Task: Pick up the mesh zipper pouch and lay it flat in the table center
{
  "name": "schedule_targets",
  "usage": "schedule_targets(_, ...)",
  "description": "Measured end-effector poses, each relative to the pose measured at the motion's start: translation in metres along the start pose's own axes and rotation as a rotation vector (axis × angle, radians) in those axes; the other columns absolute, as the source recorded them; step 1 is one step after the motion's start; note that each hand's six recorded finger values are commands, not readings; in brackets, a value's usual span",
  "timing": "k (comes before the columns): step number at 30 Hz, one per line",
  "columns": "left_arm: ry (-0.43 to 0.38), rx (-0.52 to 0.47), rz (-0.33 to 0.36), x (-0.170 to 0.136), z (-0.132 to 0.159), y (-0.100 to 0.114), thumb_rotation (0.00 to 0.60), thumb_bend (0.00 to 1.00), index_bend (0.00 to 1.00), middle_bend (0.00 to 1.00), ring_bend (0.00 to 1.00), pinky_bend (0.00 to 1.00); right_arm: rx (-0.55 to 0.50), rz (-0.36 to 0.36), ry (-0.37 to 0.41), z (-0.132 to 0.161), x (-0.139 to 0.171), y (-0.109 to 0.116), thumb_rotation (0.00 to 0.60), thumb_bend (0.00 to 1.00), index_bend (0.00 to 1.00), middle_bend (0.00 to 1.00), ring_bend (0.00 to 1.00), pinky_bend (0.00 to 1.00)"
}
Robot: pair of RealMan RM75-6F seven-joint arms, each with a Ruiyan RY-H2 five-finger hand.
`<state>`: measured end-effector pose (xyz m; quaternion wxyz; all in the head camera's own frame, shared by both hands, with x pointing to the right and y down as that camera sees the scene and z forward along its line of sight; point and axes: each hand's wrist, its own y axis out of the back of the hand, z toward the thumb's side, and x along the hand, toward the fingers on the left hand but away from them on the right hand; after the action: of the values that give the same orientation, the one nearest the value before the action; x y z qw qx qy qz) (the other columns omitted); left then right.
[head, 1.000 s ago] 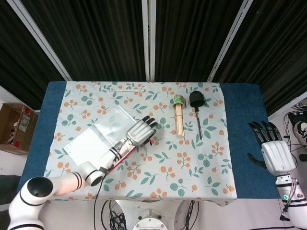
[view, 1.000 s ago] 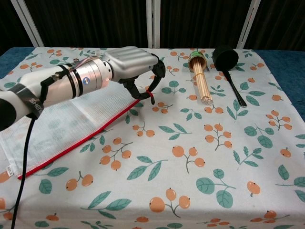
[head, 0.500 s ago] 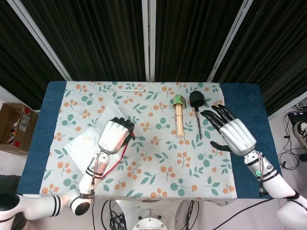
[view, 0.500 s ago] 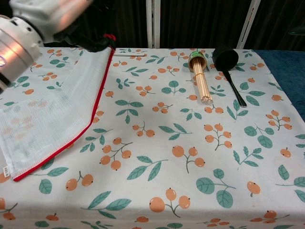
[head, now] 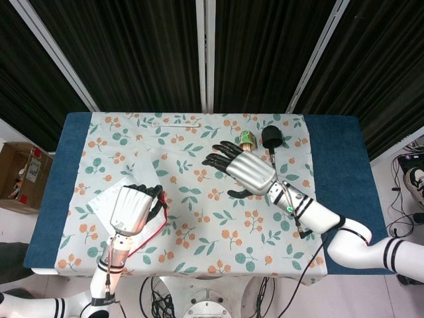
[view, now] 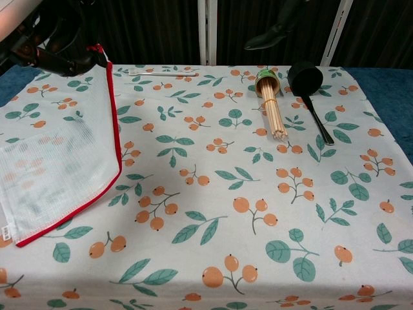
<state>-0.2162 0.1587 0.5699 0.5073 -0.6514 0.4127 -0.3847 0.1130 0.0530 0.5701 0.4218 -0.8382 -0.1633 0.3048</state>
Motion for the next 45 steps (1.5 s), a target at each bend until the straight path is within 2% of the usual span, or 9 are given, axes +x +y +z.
schedule_targets(6,-0.011,-0.024,-0.009,-0.011,0.005,0.003,0.600,0.33,0.78,0.85,0.83,0.92,-0.008,0.053,0.068,0.022,-0.046,-0.015,0.600,0.18,0.27,0.15,0.00,0.01)
schedule_targets(15,-0.035,-0.054,-0.008,-0.016,0.014,0.005,0.600,0.33,0.78,0.85,0.83,0.92,-0.019,0.081,0.144,0.051,-0.092,-0.035,0.600,0.18,0.31,0.16,0.00,0.01)
schedule_targets(24,-0.026,-0.059,-0.008,-0.020,0.010,0.006,0.600,0.33,0.78,0.85,0.83,0.92,-0.041,0.108,0.211,0.069,-0.098,-0.053,0.600,0.20,0.33,0.18,0.00,0.01)
schedule_targets(33,-0.022,-0.062,-0.003,-0.023,0.009,0.009,0.600,0.33,0.78,0.85,0.83,0.92,-0.058,0.107,0.238,0.074,-0.102,-0.061,0.600,0.24,0.40,0.22,0.02,0.03)
schedule_targets(41,-0.010,-0.068,0.003,-0.024,0.006,0.010,0.600,0.33,0.78,0.85,0.83,0.92,-0.111,0.083,0.244,0.077,-0.109,-0.062,0.600,0.31,0.56,0.29,0.08,0.06)
schedule_targets(45,0.003,-0.072,0.003,-0.024,0.003,0.009,0.600,0.33,0.78,0.85,0.83,0.92,-0.162,0.064,0.246,0.079,-0.114,-0.063,0.600,0.35,0.71,0.35,0.13,0.08)
